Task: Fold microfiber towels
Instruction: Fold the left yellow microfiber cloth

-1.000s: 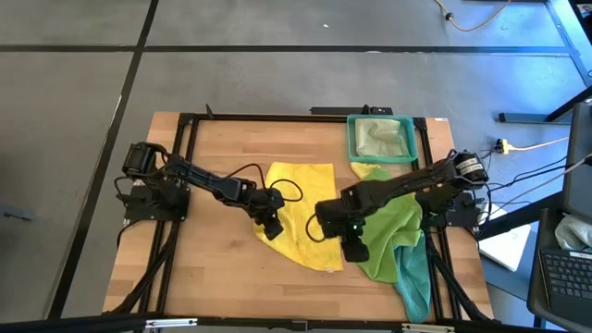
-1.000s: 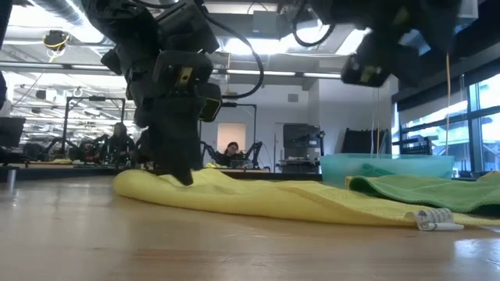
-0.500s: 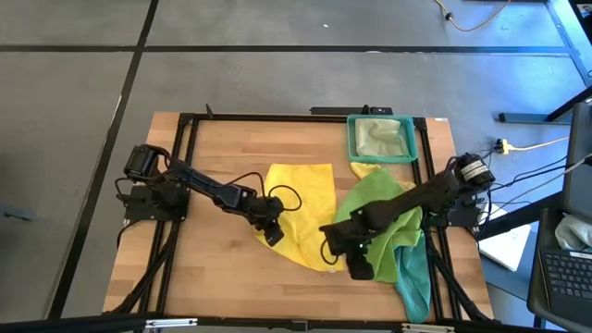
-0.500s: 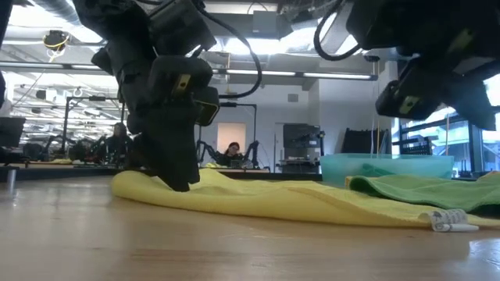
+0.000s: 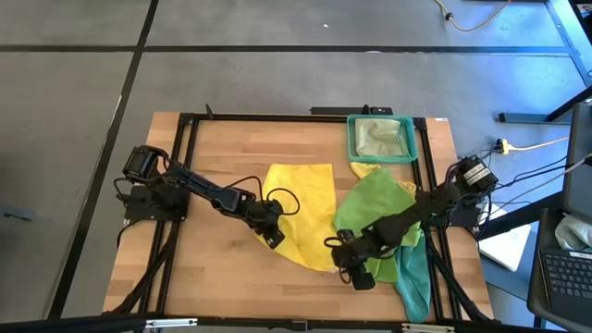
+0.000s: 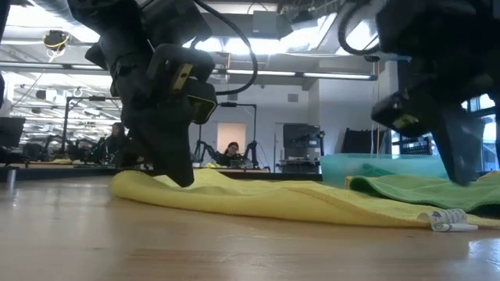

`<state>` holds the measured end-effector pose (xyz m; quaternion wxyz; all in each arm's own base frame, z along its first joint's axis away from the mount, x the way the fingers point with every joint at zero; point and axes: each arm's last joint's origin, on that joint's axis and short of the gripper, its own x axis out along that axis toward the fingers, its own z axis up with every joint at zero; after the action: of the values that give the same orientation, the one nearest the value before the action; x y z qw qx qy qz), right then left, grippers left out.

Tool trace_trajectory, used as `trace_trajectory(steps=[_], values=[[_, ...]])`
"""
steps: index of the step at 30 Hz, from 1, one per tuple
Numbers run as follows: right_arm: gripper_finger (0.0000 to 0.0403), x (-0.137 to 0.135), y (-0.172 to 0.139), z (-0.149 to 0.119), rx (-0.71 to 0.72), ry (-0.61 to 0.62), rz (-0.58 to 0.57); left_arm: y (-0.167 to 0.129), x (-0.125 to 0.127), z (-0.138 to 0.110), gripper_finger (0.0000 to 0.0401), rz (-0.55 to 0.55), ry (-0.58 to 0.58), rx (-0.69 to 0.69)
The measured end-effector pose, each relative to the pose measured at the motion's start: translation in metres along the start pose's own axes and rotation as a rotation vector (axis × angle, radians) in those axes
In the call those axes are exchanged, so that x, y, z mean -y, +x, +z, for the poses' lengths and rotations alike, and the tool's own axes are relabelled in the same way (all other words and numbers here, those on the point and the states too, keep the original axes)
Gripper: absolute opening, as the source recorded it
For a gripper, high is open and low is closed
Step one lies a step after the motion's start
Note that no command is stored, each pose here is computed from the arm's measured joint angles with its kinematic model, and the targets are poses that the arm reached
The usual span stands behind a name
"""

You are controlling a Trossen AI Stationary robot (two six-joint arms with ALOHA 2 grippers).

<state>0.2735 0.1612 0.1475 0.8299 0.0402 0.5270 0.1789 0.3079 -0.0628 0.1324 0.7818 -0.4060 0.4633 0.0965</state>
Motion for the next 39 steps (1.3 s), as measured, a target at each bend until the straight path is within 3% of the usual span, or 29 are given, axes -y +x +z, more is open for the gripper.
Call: trace_trajectory(steps=[6, 11, 19, 24, 28, 32, 37, 39], values=[[0.0134, 0.005, 0.013, -0.019, 0.097, 0.048, 0.033, 0.000, 0.000, 0.001, 0.0002, 0.011, -0.030, 0.022], [0.0134, 0.009, 0.018, -0.032, 0.166, 0.064, -0.021, 0.000, -0.001, 0.002, 0.0001, 0.034, -0.101, 0.064], [0.0134, 0.001, 0.022, -0.037, 0.186, 0.033, -0.006, 0.000, -0.001, 0.003, 0.0001, 0.028, -0.127, 0.065], [0.0134, -0.008, 0.030, -0.043, 0.204, 0.008, -0.094, 0.000, -0.001, 0.003, 0.0001, 0.027, -0.149, 0.065], [0.0131, -0.012, 0.044, -0.050, 0.181, 0.012, -0.102, 0.000, 0.002, 0.000, 0.0001, 0.004, -0.170, 0.040], [0.0103, -0.014, 0.046, -0.051, 0.184, 0.030, -0.110, 0.001, 0.009, -0.006, 0.0001, -0.036, -0.172, 0.022], [0.0022, -0.012, 0.044, -0.045, 0.174, 0.056, -0.097, -0.002, 0.019, -0.017, 0.0000, -0.069, -0.166, 0.005], [0.0010, -0.013, 0.044, -0.041, 0.160, 0.078, -0.075, -0.006, 0.021, -0.022, 0.0000, -0.058, -0.167, 0.000]])
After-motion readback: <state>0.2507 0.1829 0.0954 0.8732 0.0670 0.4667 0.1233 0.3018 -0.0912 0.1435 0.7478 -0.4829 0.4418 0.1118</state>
